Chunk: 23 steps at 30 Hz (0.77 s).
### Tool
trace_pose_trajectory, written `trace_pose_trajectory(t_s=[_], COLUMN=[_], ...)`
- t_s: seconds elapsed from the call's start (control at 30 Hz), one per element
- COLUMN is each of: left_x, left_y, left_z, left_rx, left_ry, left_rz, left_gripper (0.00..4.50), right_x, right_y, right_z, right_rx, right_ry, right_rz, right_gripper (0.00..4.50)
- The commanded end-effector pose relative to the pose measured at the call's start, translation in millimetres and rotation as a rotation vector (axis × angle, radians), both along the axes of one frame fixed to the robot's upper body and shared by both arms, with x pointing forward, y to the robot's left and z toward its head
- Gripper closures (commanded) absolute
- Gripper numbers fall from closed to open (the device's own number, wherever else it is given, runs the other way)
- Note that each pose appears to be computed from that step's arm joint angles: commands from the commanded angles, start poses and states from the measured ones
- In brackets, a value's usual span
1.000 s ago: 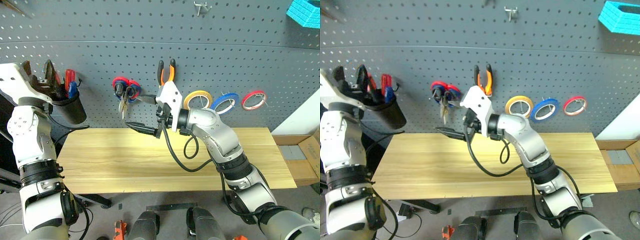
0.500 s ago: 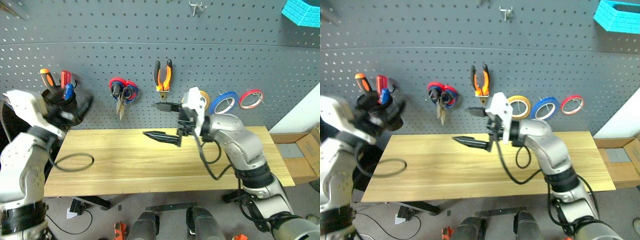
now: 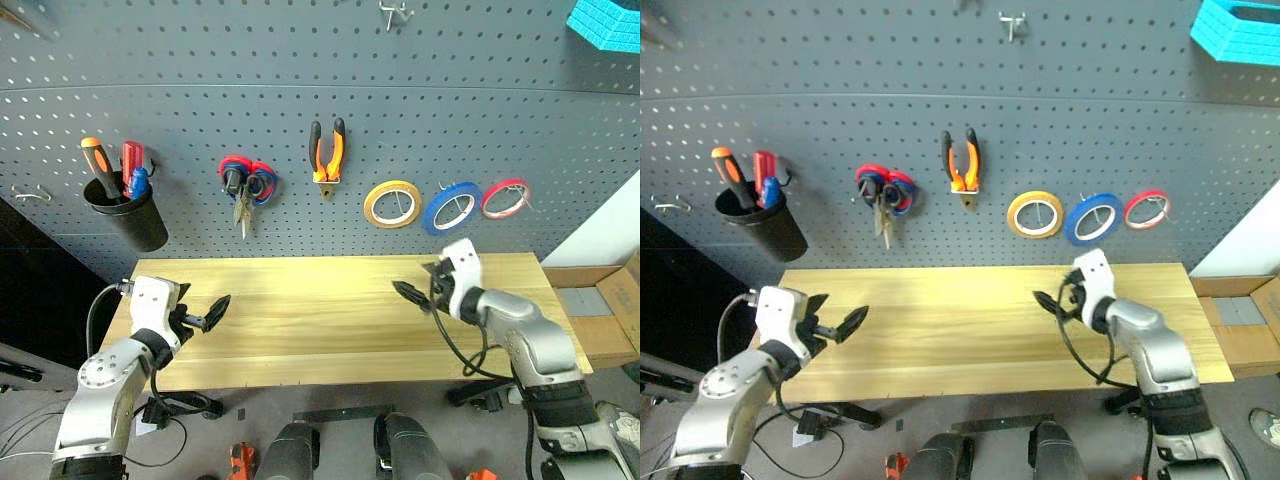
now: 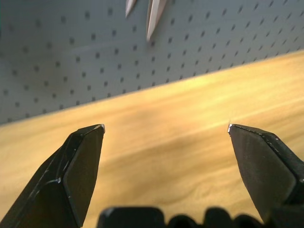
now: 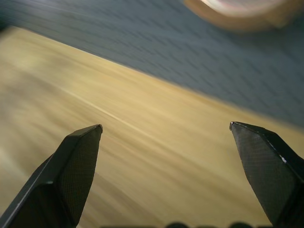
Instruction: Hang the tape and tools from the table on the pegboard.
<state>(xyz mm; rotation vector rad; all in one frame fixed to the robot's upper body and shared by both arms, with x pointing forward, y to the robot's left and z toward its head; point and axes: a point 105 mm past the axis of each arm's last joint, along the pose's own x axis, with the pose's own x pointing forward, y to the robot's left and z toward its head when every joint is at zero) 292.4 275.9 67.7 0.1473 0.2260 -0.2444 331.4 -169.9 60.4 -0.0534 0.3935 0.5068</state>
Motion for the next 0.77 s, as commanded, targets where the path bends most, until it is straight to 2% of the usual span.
trace_pose_trajectory(t_s=[0.03,0.3,0.5,0.77], left_x=[-3,-14,-2,-5], left_y=[-4,6,7,2], left_z=[-2,-12,-8,-14], left_rx=[0.031,0.027,0.028,0.000], left_ry=[0.004,0.059,0.027,0.037], left_rz=[-0.030,-0.021,0.013,0.014], left_gripper=[0.03,0.03,0.03,0.03], right_x=[-6,-10,5,11], right_y=[-29,-58,-63,-69], right_z=[1,-1,5,6], right_rx=[-0.004,0.040,0.048,0.043], right_ry=[-0.033,-0.071,-0.121,-0.128], right_rz=[-0.093,-0.223,-0.288,-0.297], right_gripper=[0.00,0.00,0.00,0.00])
